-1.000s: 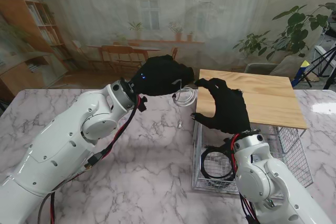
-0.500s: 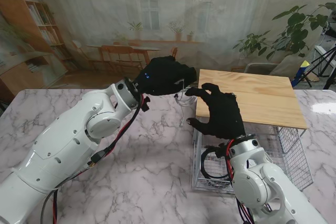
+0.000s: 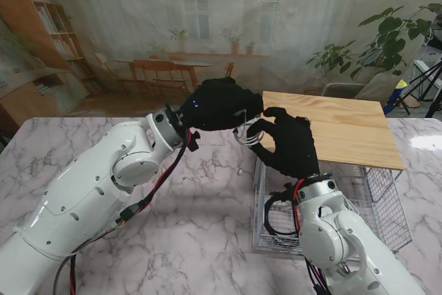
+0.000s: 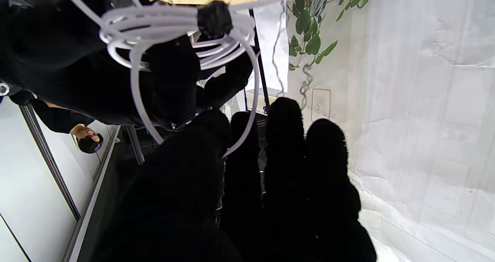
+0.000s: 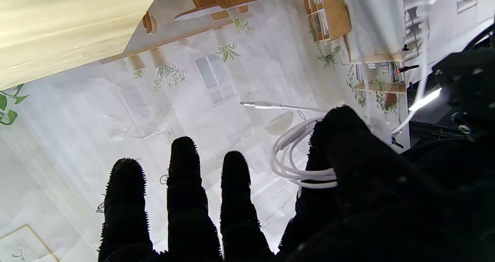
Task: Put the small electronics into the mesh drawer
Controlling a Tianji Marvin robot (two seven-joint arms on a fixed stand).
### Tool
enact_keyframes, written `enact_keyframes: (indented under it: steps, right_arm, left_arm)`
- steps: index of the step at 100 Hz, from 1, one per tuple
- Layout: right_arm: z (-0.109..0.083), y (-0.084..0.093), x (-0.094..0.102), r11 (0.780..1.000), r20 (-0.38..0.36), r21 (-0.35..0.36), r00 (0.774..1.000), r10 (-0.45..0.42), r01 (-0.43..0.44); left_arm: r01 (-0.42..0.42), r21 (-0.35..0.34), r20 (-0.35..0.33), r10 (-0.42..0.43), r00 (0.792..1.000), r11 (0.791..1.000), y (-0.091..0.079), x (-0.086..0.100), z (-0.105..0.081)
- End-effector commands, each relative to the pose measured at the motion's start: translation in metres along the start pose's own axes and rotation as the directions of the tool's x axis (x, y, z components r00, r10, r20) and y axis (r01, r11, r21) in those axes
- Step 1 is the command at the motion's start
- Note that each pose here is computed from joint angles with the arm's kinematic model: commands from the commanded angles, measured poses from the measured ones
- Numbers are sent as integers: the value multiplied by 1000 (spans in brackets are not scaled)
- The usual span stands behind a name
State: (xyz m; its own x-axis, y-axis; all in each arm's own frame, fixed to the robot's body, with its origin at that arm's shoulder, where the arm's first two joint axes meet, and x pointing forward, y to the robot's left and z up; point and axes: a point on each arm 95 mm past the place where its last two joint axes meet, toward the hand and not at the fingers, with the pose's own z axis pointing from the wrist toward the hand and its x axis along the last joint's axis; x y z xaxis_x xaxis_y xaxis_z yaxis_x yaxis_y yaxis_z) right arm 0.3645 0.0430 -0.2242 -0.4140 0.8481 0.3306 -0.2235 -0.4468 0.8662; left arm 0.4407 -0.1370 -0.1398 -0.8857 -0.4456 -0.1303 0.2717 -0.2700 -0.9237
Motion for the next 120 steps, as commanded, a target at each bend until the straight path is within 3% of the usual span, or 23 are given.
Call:
enact_keyframes:
  steps: [1,36,72,106,120]
  right_arm:
    - [-1,-1,0,1000,0,10,1000,12,-12]
    - [-3,5,-3,999,20,28,999,35,-36]
    - [-8,20,-15,1000,56,26,998,-7,5]
    - [-27,42,-31,997,85,1,994,-73,74]
    - [-40,53,-37,993,85,-6,989,-119,120]
  left_arm:
    - [8,-12,-8,-8,1000,1000,2,3,2]
    - [30,-56,40,-28,999,998,11,-10,-9]
    - [-2,-68,146,12,989,998,8,-40,-39]
    - [5,-125,223,23,975,992,22,-59,-69]
    - [-24,-117,263,55,963,993,32,-65,-84]
